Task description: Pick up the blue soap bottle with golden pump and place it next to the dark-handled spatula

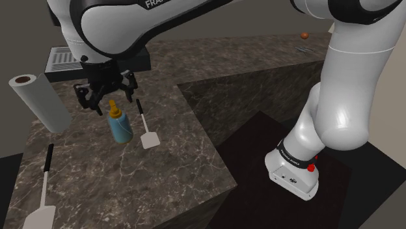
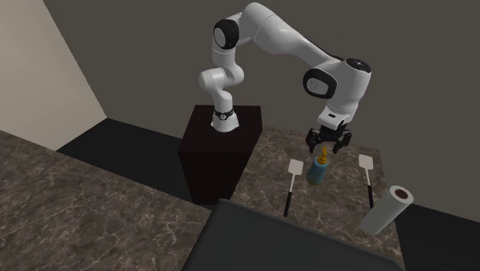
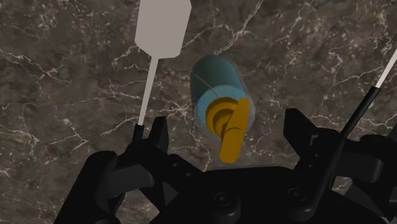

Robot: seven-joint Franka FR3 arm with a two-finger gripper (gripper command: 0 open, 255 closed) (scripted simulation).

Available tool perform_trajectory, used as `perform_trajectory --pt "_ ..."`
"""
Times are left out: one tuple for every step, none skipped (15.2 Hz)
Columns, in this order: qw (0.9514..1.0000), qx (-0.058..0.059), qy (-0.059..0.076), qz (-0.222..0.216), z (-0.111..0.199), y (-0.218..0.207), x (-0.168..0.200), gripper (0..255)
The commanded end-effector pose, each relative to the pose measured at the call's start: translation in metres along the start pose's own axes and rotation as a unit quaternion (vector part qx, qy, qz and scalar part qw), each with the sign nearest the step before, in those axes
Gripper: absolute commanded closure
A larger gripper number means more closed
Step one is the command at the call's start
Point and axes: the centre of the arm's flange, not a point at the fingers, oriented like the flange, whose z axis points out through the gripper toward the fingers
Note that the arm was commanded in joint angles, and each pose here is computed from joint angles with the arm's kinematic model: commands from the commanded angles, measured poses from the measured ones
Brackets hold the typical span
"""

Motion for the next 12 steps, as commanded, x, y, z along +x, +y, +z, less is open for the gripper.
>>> perform_trajectory --pt "1.0000 0.000 0.000 0.000 0.000 0.000 0.000 0" --pt "1.0000 0.000 0.000 0.000 -0.013 0.000 0.000 0" --pt "1.0000 0.000 0.000 0.000 -0.026 0.000 0.000 0" --pt "1.0000 0.000 0.000 0.000 -0.040 0.000 0.000 0" --pt "1.0000 0.000 0.000 0.000 -0.050 0.000 0.000 0" --pt "1.0000 0.000 0.000 0.000 -0.050 0.000 0.000 0" --pt "1.0000 0.000 0.000 0.000 -0.050 0.000 0.000 0" --pt "1.0000 0.000 0.000 0.000 -0.050 0.000 0.000 0" --pt "1.0000 0.000 0.000 0.000 -0.050 0.000 0.000 0" --pt "1.0000 0.000 0.000 0.000 -0.050 0.000 0.000 0" --pt "1.0000 0.000 0.000 0.000 -0.050 0.000 0.000 0" --pt "1.0000 0.000 0.000 0.000 -0.050 0.000 0.000 0"
